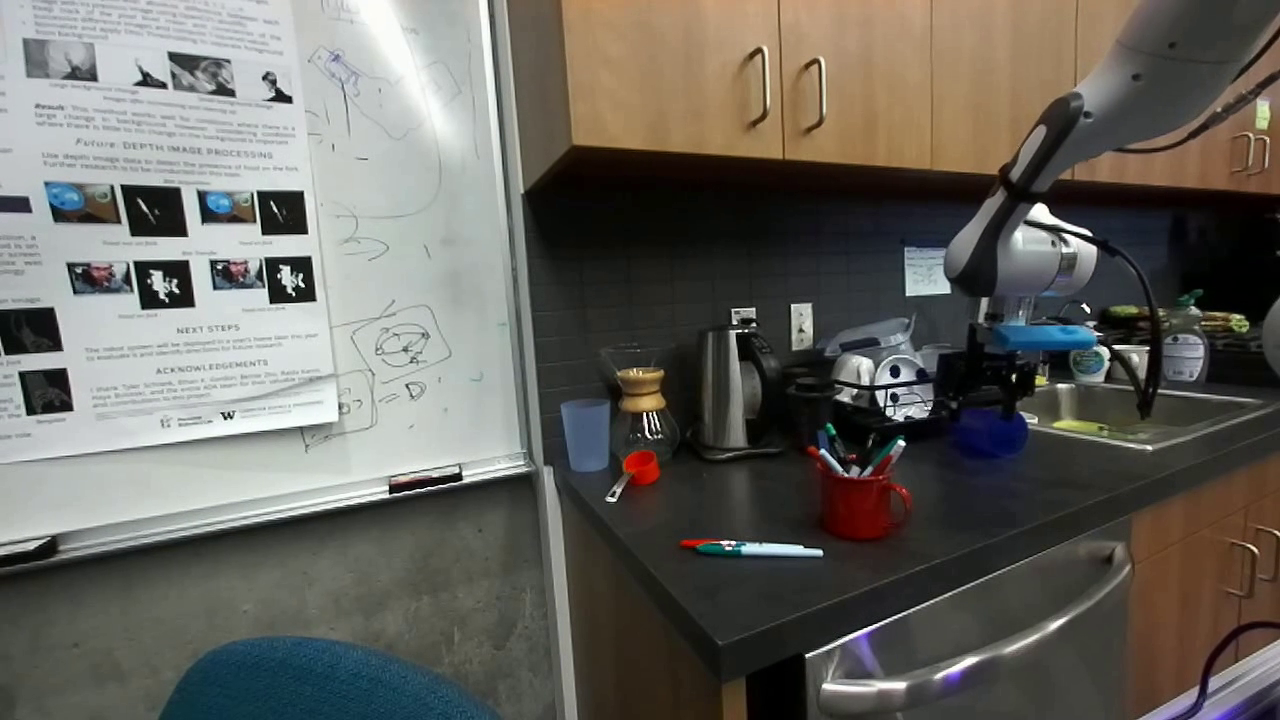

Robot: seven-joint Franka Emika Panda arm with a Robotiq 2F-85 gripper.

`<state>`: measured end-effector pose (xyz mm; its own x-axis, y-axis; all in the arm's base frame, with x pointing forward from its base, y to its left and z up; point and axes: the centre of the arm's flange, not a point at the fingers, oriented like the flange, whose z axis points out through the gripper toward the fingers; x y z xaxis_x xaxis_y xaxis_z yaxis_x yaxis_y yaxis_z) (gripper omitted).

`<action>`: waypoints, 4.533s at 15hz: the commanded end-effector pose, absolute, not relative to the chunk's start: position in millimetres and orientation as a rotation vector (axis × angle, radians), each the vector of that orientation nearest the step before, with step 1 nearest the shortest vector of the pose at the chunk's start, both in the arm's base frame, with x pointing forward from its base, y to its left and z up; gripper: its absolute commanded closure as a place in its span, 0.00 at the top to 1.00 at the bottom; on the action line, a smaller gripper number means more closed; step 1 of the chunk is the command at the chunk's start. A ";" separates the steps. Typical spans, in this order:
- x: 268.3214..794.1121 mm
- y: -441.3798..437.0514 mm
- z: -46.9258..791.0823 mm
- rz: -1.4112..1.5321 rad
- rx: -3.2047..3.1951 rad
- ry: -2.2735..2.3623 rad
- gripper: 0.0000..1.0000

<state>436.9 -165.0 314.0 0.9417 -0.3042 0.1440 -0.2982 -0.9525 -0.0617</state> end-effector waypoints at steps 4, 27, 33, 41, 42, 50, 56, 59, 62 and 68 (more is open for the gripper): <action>422.6 -170.9 291.3 -0.373 -3.061 0.513 1.00; 427.7 -153.3 275.3 -0.697 -3.001 0.542 0.45; 426.5 -158.2 276.6 -0.720 -2.983 0.583 0.01; 424.9 -165.8 278.0 -0.742 -2.970 0.677 0.31; 425.2 -166.3 278.2 -0.749 -2.970 0.683 0.37; 435.6 -158.8 281.3 -0.850 -2.993 0.650 0.90; 447.5 -148.4 275.9 -0.950 -3.034 0.609 1.00; 455.2 -145.4 272.5 -0.971 -3.042 0.591 1.00; 461.4 -152.4 267.0 -0.986 -3.040 0.636 1.00; 468.7 -171.4 260.8 -0.995 -3.056 0.707 1.00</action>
<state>461.3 -160.5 267.7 0.7402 -0.3433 0.5781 -0.4214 -0.9069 0.0010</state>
